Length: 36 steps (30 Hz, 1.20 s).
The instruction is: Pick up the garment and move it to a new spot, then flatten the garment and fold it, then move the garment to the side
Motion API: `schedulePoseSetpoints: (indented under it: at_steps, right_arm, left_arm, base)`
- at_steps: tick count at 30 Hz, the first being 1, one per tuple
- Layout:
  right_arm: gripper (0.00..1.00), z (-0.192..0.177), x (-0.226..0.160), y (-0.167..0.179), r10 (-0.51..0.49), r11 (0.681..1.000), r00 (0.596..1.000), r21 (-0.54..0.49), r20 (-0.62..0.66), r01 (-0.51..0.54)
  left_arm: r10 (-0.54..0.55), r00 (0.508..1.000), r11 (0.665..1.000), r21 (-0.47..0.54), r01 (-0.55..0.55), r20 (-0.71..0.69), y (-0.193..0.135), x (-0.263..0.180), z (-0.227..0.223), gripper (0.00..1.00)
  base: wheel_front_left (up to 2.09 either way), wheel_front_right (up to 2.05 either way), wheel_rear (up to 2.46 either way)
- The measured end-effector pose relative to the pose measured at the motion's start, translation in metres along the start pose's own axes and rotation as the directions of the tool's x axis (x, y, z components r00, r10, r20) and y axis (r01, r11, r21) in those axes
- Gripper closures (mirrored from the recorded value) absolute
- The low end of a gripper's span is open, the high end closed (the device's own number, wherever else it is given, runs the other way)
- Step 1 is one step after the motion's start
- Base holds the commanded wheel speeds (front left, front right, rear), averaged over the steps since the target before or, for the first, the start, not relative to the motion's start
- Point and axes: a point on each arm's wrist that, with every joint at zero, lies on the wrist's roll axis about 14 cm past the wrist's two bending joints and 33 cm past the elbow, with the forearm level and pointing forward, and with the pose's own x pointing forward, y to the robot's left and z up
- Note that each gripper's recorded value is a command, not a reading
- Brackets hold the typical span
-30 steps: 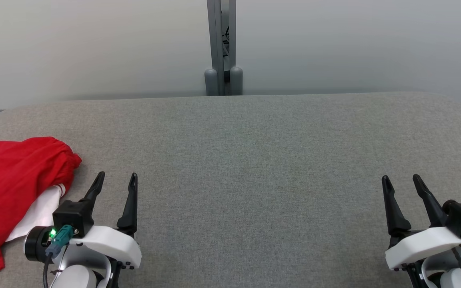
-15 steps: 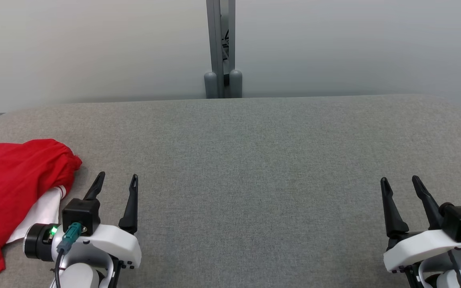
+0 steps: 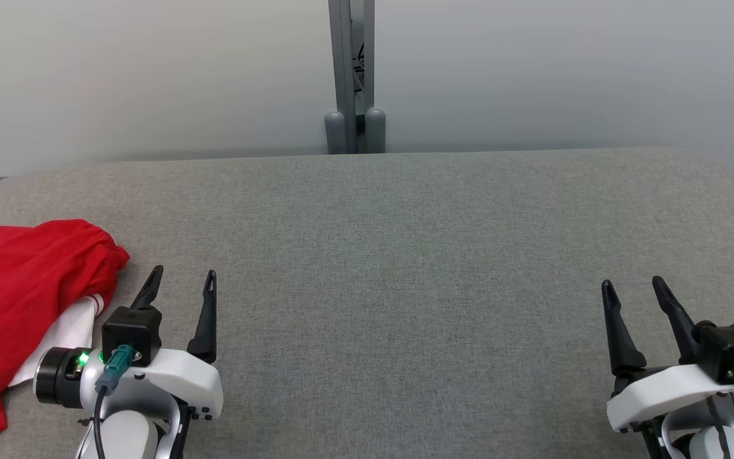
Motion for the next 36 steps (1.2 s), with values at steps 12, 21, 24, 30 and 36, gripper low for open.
schedulePoseSetpoints:
  at_steps: [12, 21, 24, 30, 36]
  right_arm:
    - [0.0, -0.002, 0.001, -0.003, -0.011, 1.0, 1.0, 0.016, -0.001, 0.011]
    - [0.0, -0.004, 0.002, -0.002, -0.008, 1.0, 1.0, 0.022, -0.005, 0.008]
    - [0.0, -0.004, 0.003, -0.001, -0.006, 1.0, 1.0, 0.025, -0.002, 0.006]
    - [0.0, -0.004, 0.006, 0.003, 0.006, 1.0, 1.0, 0.031, 0.0, -0.006]
    - [0.0, -0.002, 0.015, 0.019, 0.051, 0.998, 0.999, 0.031, 0.009, -0.051]
  left_arm:
    - [0.015, 1.0, 0.999, -0.029, -0.015, -0.023, 0.002, 0.0, -0.006, 0.0]
    - [0.018, 0.999, 0.999, -0.027, -0.019, -0.036, 0.002, 0.0, -0.009, 0.0]
    - [0.02, 0.999, 0.999, -0.026, -0.021, -0.038, 0.003, 0.0, -0.01, 0.0]
    - [0.033, 0.999, 0.999, -0.031, -0.034, -0.04, 0.008, -0.003, -0.01, 0.0]
    - [0.075, 0.996, 0.996, -0.043, -0.077, -0.039, 0.021, -0.012, -0.009, 0.0]
  base:
    - [0.0, 0.0, 0.0]
    - [0.0, 0.0, 0.0]
    - [0.0, 0.0, 0.0]
    - [0.0, 0.0, 0.0]
    - [0.0, 0.0, 0.0]
